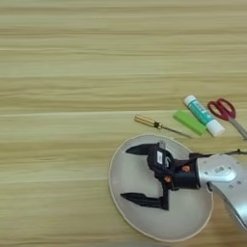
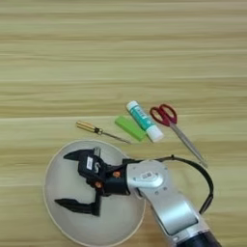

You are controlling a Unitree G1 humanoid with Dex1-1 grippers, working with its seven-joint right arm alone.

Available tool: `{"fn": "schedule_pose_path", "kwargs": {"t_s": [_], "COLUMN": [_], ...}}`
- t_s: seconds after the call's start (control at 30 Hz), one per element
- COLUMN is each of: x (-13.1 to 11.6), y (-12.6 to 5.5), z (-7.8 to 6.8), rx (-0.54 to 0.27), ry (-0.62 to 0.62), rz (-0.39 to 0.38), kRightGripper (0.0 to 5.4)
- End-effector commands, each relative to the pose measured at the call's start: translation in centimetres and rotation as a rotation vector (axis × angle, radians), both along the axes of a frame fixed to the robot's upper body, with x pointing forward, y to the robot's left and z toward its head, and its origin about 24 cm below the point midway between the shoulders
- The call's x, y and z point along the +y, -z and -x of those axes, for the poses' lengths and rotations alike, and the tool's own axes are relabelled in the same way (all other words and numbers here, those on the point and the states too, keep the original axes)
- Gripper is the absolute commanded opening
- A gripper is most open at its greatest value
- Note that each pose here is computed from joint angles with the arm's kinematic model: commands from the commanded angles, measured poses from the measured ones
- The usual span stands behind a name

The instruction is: Move the objects on the table

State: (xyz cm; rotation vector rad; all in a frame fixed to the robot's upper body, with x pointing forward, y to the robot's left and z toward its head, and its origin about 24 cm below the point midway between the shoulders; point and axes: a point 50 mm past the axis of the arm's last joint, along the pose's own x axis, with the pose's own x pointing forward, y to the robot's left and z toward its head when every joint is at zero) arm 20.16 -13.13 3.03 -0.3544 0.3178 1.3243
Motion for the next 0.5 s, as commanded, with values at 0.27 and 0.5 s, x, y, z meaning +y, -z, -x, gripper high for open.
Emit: {"fn": "schedule_pose_path", "kwargs": {"t_s": [0.27,0.5], "x": [2.0,2.9], "y": [-1.9,-2.1], "z": [-3.1,-4.2], "rx": [-0.121,-0.132], "ry": [0.078,0.112], "rz": [-0.042,-0.061], "kRightGripper": [5.37,5.37]}}
